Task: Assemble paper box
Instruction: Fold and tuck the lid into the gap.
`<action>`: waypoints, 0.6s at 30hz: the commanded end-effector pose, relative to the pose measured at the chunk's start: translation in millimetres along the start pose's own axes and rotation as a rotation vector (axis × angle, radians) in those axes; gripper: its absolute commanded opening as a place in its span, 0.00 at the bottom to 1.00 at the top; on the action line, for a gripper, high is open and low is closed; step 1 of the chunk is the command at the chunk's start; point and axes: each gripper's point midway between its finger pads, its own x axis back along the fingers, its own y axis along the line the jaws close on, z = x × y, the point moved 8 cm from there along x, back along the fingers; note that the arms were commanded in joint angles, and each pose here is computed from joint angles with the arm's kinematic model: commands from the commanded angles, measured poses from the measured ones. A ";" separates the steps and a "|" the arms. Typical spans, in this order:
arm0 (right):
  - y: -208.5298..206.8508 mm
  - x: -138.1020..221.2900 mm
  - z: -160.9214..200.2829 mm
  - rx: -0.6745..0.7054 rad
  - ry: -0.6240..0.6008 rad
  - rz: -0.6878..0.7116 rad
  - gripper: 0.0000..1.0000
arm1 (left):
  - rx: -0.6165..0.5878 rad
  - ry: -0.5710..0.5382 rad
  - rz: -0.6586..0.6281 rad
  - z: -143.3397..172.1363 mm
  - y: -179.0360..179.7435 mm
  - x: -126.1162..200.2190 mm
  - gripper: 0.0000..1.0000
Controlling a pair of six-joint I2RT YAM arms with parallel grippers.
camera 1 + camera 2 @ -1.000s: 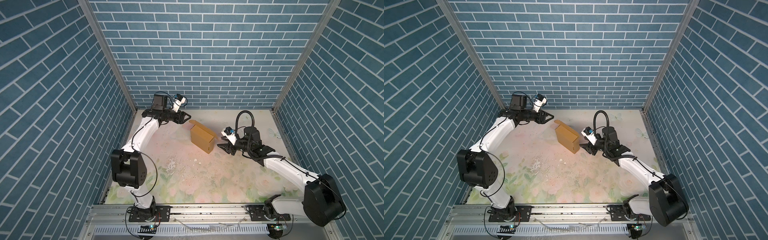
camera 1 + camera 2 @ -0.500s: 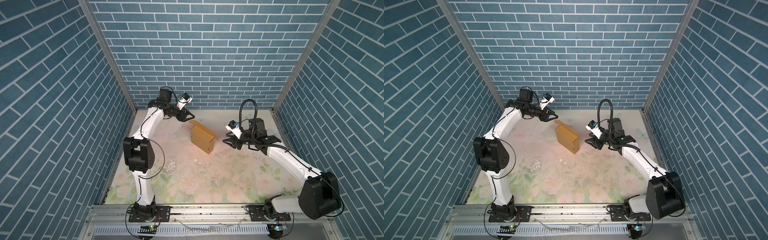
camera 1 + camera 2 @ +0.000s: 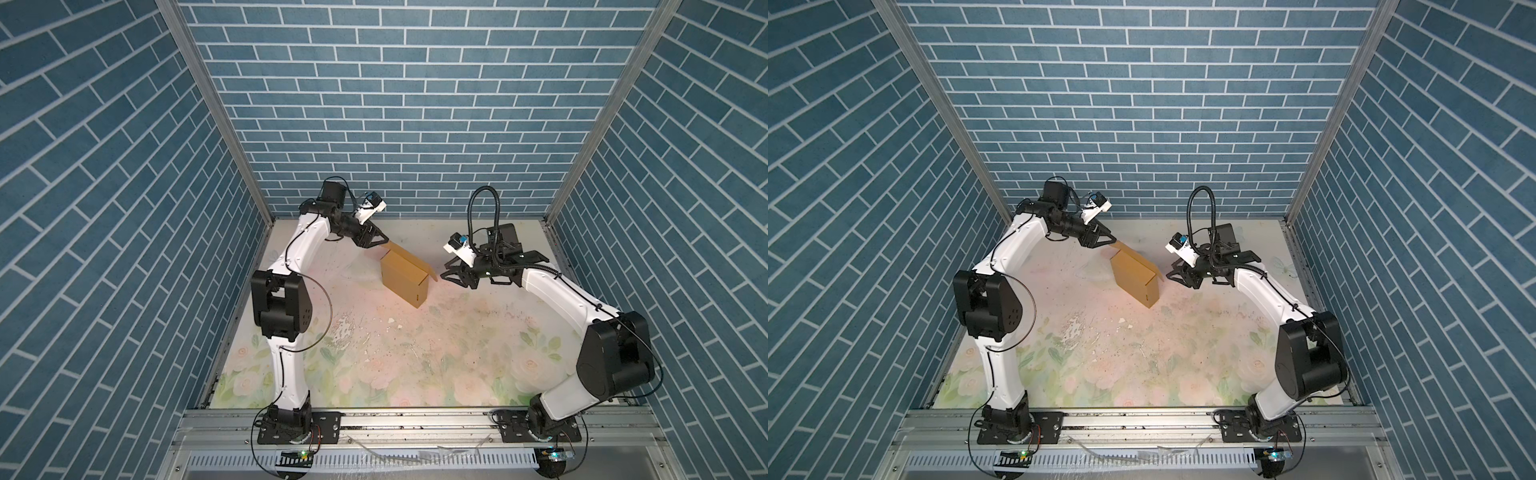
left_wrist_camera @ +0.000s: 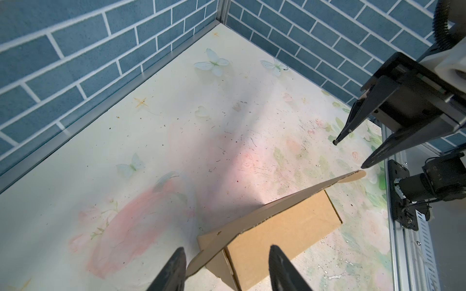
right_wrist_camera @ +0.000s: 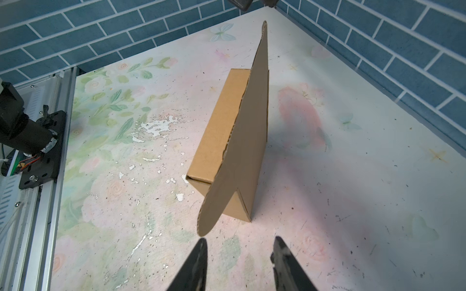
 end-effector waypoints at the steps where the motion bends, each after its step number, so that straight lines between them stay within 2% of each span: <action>1: 6.1 4.6 -10.2 0.033 -0.023 -0.039 0.42 | 0.032 0.010 0.026 4.8 0.0 -6.7 0.52; 5: 9.4 9.9 -11.5 -0.011 -0.009 -0.023 0.39 | 0.032 0.006 0.047 9.6 -7.7 -11.2 0.53; 10: 9.5 19.3 -16.5 -0.055 -0.016 0.045 0.38 | 0.105 0.002 0.081 12.9 -9.9 -18.6 0.53; 18: 14.5 33.6 -33.5 -0.112 -0.084 0.149 0.40 | 0.180 -0.018 0.019 9.9 -24.8 -7.4 0.50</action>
